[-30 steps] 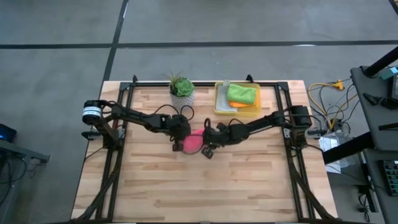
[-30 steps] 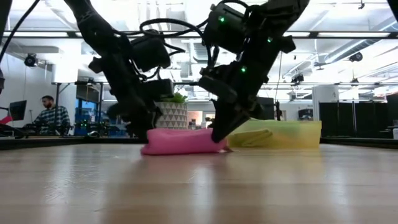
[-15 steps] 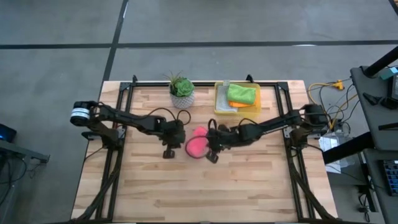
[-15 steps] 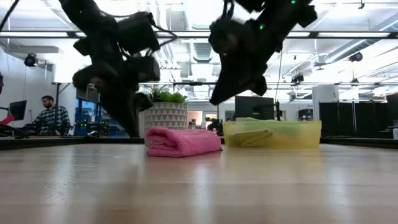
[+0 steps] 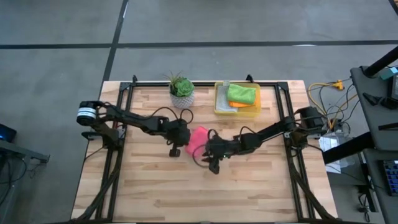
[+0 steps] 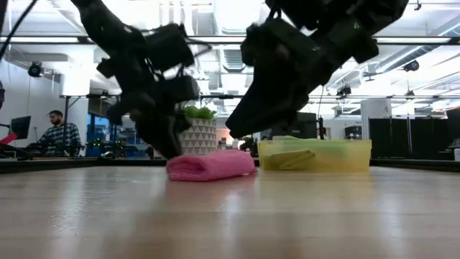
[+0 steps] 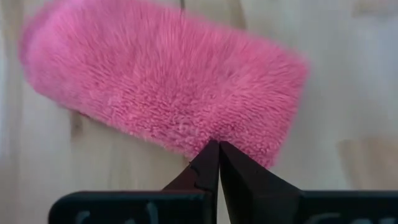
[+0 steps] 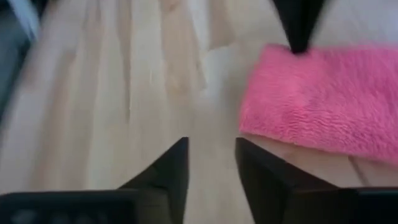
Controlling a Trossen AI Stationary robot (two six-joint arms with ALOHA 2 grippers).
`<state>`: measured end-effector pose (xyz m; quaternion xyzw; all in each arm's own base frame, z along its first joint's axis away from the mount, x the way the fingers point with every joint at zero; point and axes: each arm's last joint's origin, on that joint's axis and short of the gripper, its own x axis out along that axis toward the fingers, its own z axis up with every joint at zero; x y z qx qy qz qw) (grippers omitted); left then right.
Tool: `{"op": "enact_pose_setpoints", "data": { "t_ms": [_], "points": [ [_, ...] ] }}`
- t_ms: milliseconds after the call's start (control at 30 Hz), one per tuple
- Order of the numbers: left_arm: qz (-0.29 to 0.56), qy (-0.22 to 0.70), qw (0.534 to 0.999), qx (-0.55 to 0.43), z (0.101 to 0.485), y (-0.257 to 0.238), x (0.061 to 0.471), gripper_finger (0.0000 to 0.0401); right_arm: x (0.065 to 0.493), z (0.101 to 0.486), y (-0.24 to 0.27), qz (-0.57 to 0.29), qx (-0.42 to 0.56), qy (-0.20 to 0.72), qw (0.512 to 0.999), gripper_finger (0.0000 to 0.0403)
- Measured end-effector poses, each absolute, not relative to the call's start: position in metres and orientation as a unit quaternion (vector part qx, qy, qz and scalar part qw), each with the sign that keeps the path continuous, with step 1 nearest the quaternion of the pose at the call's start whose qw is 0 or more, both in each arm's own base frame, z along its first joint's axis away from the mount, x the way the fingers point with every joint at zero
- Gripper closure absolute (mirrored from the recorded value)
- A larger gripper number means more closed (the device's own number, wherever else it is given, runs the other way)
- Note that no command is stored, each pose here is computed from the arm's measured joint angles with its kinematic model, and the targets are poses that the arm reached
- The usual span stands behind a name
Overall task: Fold microfiber towels
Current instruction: Put the pink microfiber cloth into the yellow bin
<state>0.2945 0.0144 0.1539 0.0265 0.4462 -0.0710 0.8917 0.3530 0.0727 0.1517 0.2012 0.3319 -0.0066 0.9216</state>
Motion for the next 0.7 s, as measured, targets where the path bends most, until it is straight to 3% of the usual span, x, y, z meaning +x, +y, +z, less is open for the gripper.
{"op": "enact_pose_setpoints", "data": {
  "t_ms": [133,367,700],
  "points": [
    [-0.068,0.479,0.875,0.011,0.136,0.014,0.296,0.0401,0.359,0.154,0.084,0.021,0.035,0.352,0.935,0.0235],
    [-0.066,0.475,0.877,-0.002,0.138,0.013,0.297,0.0401,0.370,0.149,0.090,-0.006,-0.250,0.383,0.889,0.0164],
    [-0.067,0.468,0.881,-0.001,0.141,0.013,0.297,0.0401,0.373,0.098,0.088,-0.013,-0.421,0.445,0.790,0.0156]
  ]
}}
